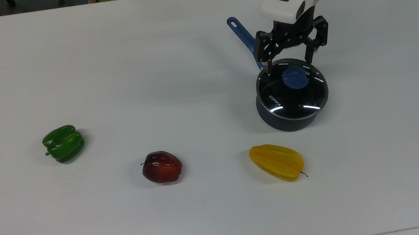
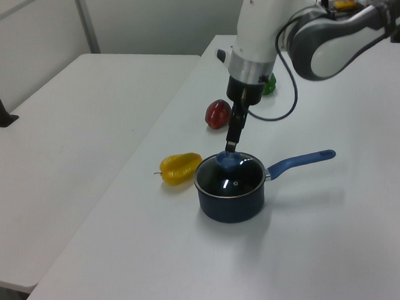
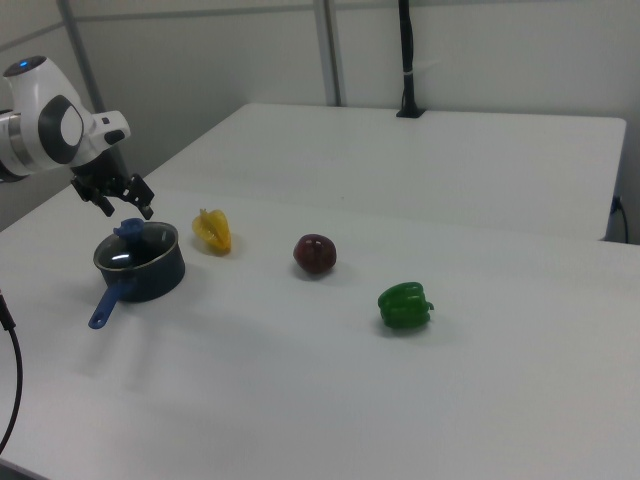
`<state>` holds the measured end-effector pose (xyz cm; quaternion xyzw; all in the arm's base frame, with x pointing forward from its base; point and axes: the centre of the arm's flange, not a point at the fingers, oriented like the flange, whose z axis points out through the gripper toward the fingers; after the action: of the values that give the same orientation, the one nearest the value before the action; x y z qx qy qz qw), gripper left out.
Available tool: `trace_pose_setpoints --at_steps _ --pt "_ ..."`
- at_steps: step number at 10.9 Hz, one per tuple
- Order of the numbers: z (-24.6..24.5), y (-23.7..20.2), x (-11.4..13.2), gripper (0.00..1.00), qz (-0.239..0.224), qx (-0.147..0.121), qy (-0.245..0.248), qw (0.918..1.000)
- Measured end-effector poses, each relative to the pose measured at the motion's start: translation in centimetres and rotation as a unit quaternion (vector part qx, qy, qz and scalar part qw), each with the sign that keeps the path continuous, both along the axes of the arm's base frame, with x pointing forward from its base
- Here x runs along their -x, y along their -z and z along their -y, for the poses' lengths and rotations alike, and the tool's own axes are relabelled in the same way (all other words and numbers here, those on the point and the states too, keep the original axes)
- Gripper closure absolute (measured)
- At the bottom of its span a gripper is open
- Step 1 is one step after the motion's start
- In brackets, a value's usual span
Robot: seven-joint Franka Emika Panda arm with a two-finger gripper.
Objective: Open lid
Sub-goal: 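Close the gripper on the blue knob of the glass lid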
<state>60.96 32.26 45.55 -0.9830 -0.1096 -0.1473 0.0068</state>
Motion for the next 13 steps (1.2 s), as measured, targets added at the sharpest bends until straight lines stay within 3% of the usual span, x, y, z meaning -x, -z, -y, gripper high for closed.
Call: trace_pose_setpoints --at_steps 8,13 --pt "-2.6 2.3 1.2 0.0 0.008 -0.007 -0.004 0.9999" --pt "-2.4 4.7 0.9 0.05 0.002 0.017 -0.01 0.9998"
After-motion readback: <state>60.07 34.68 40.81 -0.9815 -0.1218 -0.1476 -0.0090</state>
